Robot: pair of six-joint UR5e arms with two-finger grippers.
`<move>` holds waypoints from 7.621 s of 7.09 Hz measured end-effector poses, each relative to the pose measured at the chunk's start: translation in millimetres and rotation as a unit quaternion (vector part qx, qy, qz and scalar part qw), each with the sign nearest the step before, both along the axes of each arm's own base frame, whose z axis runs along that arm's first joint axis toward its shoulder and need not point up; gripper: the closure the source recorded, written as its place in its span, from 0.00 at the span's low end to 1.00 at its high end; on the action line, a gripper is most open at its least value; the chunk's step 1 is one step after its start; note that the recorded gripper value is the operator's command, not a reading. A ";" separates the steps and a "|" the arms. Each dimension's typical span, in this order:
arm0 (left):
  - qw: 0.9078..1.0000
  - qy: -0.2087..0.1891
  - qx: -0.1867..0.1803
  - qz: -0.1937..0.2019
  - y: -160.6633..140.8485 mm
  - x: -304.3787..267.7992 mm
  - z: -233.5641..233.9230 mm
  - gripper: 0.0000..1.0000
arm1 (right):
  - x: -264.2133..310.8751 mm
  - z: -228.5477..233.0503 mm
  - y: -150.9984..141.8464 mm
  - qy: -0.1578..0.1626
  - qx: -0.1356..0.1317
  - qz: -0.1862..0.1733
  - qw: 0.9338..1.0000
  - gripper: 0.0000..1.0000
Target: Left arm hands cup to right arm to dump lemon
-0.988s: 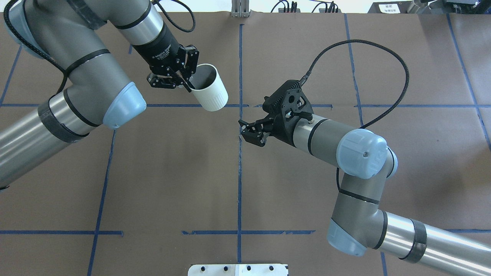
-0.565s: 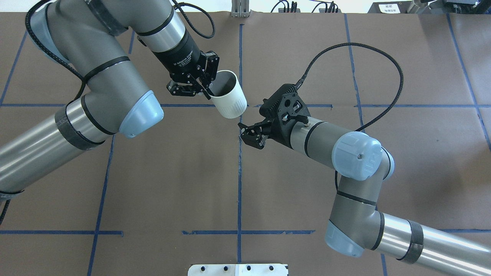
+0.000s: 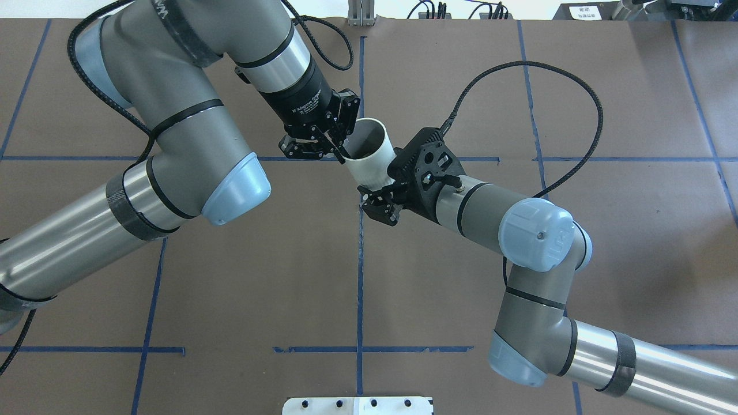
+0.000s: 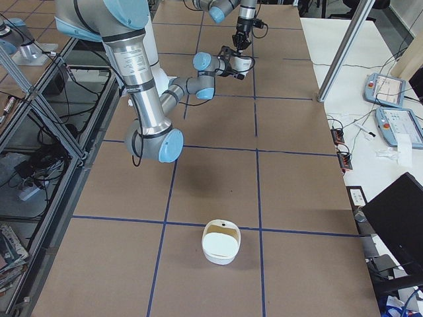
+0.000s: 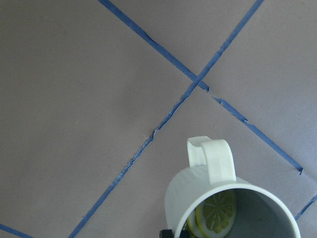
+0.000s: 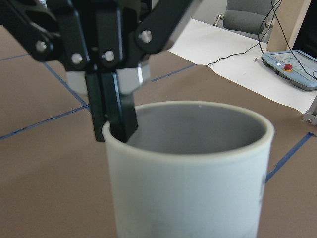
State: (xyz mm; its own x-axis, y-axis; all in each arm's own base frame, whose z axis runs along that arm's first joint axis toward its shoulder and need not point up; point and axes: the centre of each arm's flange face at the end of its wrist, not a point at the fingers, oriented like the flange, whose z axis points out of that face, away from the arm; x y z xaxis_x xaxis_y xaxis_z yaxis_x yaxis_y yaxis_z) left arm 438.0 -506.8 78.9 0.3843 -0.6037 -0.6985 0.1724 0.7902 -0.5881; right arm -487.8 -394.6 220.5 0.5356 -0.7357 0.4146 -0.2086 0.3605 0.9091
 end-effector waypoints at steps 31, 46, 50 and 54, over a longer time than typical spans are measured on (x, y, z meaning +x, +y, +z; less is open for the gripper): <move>0.934 -0.148 0.290 0.147 -59.1 -173.7 287.1 0.00 | 511.6 447.6 86.2 -0.093 -0.236 0.128 0.959 0.88; 0.932 -0.142 0.301 0.144 -50.8 -176.4 273.0 0.00 | 542.7 487.1 113.2 -0.631 -0.480 0.105 0.600 0.86; 0.932 -0.141 0.302 0.144 -51.0 -176.2 272.4 0.00 | 553.0 484.1 115.9 -0.720 -0.494 0.065 0.483 0.80; 0.932 -0.141 0.303 0.144 -50.8 -176.4 271.7 0.00 | 557.1 476.0 106.4 -0.775 -0.513 0.012 0.368 0.80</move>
State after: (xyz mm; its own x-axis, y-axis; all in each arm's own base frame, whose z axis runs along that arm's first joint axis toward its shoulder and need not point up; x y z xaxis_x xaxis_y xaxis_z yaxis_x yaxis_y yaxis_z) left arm 261.6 -557.6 350.6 0.6895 0.0241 -0.7239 -0.0175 0.9997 0.0166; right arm 69.3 -288.2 696.5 -0.9290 0.2310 0.2891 -0.2052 0.3288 -0.9219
